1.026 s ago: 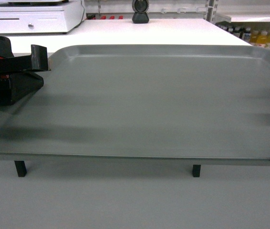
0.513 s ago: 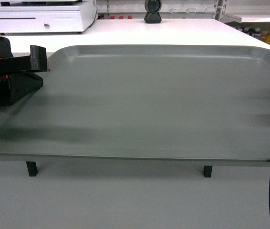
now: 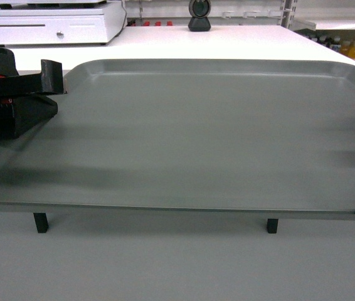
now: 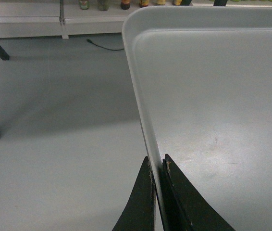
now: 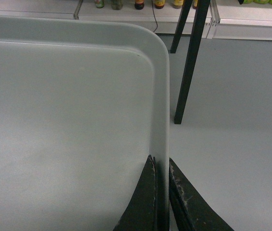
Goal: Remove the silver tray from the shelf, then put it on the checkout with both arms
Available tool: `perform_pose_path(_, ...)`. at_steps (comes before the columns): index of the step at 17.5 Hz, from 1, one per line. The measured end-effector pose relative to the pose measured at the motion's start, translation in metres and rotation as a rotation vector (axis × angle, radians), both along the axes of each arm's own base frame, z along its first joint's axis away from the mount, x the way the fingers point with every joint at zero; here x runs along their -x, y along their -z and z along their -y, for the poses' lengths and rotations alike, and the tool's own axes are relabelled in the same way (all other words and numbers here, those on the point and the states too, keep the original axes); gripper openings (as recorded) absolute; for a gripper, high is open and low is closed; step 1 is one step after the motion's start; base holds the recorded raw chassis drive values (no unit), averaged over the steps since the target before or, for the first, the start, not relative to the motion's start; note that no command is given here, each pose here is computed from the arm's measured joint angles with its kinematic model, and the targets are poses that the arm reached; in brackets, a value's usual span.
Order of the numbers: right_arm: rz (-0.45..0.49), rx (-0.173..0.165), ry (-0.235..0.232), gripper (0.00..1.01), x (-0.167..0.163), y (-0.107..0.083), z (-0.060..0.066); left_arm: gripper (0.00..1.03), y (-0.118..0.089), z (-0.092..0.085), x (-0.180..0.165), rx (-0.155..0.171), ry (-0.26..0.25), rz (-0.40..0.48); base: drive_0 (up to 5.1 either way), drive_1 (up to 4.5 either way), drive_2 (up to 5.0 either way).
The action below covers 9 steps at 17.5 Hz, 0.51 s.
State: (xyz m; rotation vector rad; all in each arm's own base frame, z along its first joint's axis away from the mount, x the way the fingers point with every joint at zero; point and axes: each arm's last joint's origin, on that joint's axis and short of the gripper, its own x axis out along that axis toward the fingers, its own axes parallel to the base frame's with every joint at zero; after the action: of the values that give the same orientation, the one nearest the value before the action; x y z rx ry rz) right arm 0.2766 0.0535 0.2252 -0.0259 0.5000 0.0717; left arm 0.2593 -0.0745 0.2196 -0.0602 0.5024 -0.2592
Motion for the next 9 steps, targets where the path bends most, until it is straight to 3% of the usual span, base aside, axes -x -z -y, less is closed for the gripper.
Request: perform_pose_path(9, -0.002, 0.0, 0.0, 0.03, 0.0002, 0.0, 0.0002, 0.03, -0.0004, 0.0001, -0.0001, 0.001, 0.0, 0.004, 0.1, 4.41, -4.1)
